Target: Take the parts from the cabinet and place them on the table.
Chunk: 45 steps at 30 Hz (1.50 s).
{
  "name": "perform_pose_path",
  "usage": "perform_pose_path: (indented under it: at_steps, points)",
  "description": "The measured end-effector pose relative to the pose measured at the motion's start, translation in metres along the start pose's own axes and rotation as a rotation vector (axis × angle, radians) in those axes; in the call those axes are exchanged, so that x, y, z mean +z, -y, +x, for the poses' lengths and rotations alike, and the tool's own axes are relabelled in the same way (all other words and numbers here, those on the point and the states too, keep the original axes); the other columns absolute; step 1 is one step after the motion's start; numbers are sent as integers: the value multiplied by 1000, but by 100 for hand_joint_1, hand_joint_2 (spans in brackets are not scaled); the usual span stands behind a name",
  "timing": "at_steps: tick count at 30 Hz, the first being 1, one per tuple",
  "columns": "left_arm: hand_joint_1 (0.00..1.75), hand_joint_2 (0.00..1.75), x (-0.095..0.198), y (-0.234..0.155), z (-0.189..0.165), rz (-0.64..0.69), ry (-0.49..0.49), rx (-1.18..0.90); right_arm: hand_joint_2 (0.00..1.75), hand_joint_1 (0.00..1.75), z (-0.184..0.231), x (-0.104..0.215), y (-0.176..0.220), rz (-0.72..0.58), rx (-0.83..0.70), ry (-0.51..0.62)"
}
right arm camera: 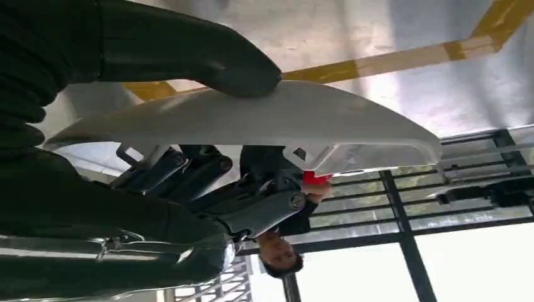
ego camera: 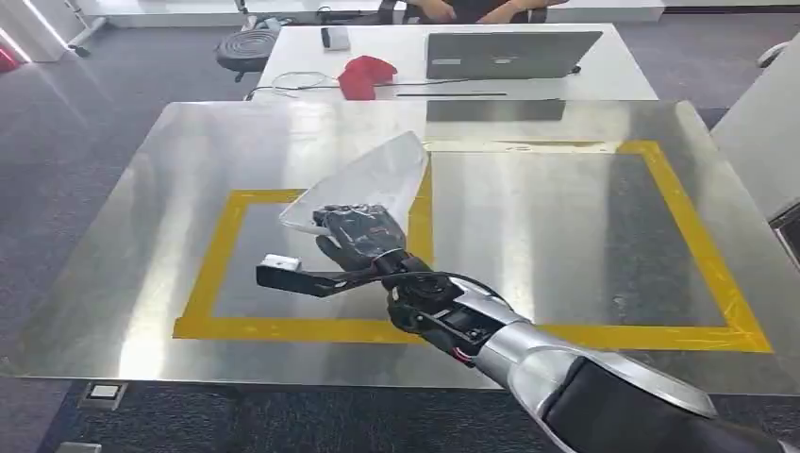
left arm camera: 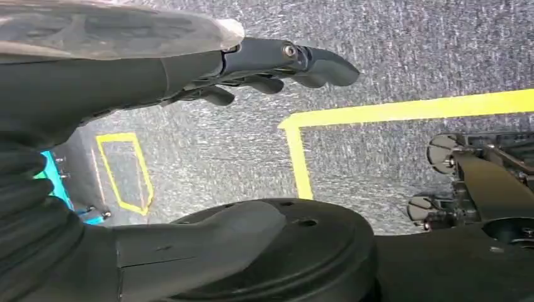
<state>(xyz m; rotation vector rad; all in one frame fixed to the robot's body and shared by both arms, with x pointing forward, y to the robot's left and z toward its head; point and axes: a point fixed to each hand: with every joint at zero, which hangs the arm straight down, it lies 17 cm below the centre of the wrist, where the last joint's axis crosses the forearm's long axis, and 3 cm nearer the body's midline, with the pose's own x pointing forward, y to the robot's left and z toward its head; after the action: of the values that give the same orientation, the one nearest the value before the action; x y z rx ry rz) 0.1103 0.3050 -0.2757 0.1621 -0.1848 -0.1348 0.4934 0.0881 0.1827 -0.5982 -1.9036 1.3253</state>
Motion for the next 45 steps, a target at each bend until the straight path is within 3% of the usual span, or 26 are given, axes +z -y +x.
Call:
perform_pose_path:
  at_steps: [7, 20, 21, 24, 25, 45]
  points:
    - [0, 175, 0, 1, 2, -6, -3, -18, 175, 175, 0, 16, -28, 55, 26, -2]
    - [0, 175, 0, 2, 5, -10, 0, -29, 175, 175, -4, 22, -40, 87, 49, -4]
    - [0, 175, 0, 2, 6, -10, -1, -29, 175, 0, -4, 22, -41, 88, 50, -2]
    - [0, 175, 0, 2, 8, -9, 2, -30, 175, 0, -3, 24, -44, 98, 62, 5]
    - [0, 0, 0, 2, 9, -7, 3, -32, 175, 0, -3, 25, -45, 100, 65, 9]
    - [0, 0, 0, 2, 8, 0, 5, -6, 175, 0, 6, 26, -50, 114, 87, 43]
